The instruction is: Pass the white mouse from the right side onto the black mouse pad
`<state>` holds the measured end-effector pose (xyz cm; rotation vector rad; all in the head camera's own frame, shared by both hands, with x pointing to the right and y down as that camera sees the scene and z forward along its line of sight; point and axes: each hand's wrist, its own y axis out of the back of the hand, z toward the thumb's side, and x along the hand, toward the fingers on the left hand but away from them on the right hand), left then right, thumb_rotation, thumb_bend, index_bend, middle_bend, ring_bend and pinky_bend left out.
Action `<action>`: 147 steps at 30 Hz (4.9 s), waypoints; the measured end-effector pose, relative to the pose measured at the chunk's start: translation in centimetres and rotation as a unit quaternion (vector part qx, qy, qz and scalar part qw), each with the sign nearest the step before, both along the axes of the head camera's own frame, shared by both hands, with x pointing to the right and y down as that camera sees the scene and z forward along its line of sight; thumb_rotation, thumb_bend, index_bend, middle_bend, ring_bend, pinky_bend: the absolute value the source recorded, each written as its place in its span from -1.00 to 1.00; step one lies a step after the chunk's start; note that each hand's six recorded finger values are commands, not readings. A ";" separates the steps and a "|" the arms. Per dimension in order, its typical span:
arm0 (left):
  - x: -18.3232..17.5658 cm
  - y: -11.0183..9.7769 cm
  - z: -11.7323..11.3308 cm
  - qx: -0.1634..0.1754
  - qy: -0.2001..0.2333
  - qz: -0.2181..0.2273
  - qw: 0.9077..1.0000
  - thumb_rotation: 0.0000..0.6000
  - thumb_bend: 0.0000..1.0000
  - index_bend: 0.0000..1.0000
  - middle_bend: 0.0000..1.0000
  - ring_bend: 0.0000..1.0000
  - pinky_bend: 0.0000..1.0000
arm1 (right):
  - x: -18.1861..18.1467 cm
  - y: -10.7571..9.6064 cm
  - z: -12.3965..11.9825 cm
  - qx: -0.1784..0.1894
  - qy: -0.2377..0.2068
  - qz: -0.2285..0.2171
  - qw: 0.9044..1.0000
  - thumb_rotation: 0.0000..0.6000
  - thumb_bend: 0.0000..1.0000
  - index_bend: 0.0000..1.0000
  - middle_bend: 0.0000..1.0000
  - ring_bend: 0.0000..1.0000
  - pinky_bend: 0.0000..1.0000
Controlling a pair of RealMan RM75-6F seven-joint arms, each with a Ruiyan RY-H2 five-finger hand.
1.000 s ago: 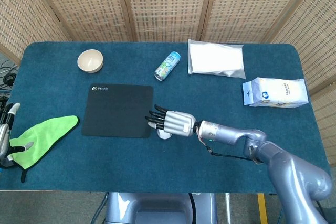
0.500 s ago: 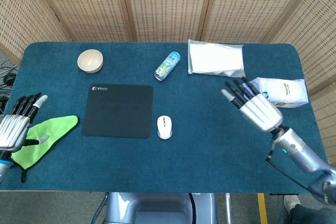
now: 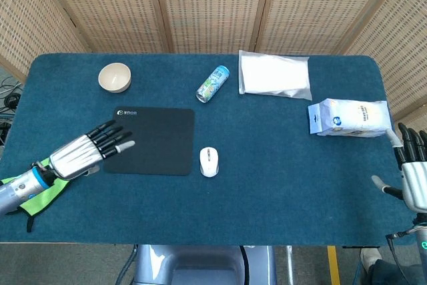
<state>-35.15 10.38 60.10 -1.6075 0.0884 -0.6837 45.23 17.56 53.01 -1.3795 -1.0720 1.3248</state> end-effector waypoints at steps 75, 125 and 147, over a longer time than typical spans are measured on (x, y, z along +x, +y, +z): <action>18.8 -5.0 11.0 0.018 -0.077 0.242 0.967 1.00 -0.27 0.15 -0.03 -0.45 -0.33 | 5.5 -0.5 -0.6 0.008 -0.034 0.062 0.997 1.00 -1.00 -1.00 -1.00 -1.00 -1.00; 8.5 -6.7 11.5 0.026 -0.159 0.170 0.972 1.00 -0.59 -1.00 -1.00 -0.93 -0.41 | 3.7 -0.3 0.4 -0.002 -0.030 0.047 0.998 1.00 -1.00 -1.00 -1.00 -1.00 -1.00; -1.8 -3.5 2.8 -0.023 0.177 -0.277 0.944 1.00 -0.68 -1.00 -1.00 -1.00 -1.00 | 1.3 0.4 -0.3 -0.009 -0.031 0.021 0.999 1.00 -1.00 -1.00 -1.00 -1.00 -1.00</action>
